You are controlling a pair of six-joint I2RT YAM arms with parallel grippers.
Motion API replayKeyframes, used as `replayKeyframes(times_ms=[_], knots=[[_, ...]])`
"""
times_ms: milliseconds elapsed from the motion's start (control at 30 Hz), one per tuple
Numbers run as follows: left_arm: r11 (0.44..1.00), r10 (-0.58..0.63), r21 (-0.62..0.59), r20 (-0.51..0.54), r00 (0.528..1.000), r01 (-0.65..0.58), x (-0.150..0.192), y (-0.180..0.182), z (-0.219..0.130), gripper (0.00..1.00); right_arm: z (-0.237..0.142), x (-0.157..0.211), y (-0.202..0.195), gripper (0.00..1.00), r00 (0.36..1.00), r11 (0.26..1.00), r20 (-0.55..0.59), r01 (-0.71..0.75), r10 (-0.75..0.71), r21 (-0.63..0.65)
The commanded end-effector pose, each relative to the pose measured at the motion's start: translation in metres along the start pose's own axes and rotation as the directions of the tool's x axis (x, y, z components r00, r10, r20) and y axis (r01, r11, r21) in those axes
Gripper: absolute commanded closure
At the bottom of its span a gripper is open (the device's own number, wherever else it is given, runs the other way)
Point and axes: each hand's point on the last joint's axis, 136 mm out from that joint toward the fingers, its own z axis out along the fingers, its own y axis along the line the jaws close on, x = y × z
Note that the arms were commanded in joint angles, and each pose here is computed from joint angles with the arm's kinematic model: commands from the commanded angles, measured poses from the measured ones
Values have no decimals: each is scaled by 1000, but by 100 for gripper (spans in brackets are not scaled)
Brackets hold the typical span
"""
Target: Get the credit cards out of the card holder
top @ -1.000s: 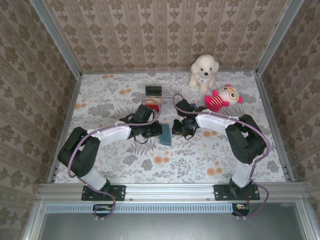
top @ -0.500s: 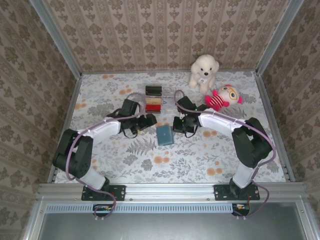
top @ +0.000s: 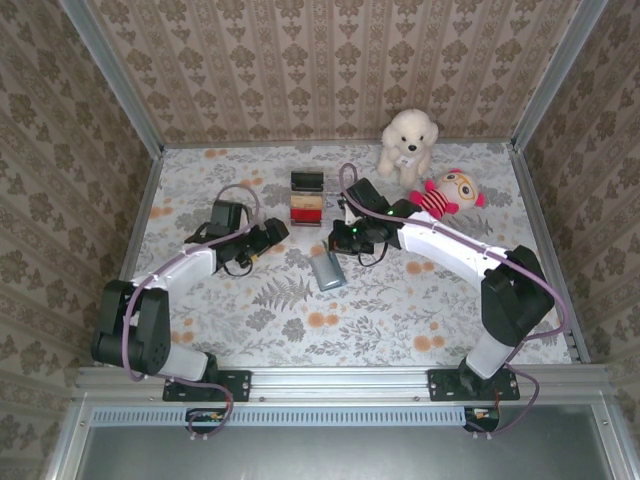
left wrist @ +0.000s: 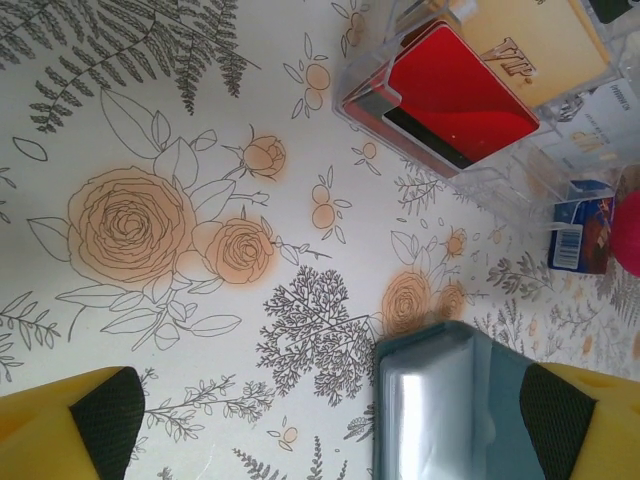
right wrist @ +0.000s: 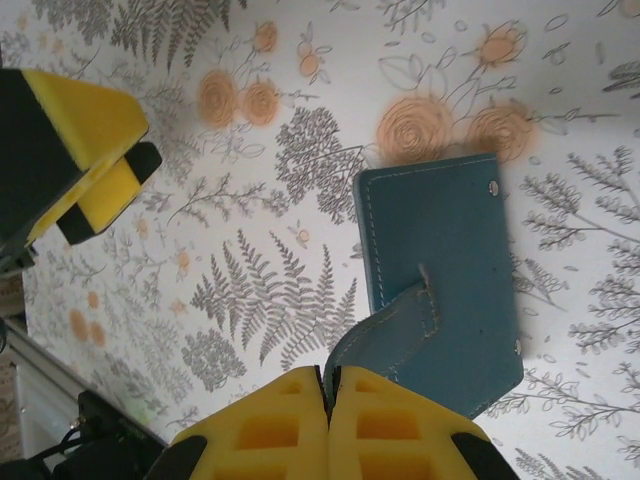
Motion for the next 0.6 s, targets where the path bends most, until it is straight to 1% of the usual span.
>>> replayKeyframes(times_ms=[0,233,300,400,500,567], knots=[[999,-1,45,0,1000,1,5,-5,-7,0,-1,-4,5,98,1000,999,-11,-25,25,-23],[998,6,70,-25,1000,-4,17,-13,-6,1,-6,-10,-49,98,994,989,30,-105,103,103],[997,-23,68,-70,997,28,25,-14,0,2,-6,-4,-65,98,993,984,20,-117,116,135],[990,-54,124,-154,987,73,38,-25,12,4,-4,10,-86,98,991,976,-5,-134,137,170],[986,-30,152,-208,978,63,52,-37,25,6,-3,21,-104,98,987,967,-21,-152,160,204],[987,-6,153,-238,971,44,59,-45,33,9,-3,25,-113,98,985,962,-22,-162,171,219]])
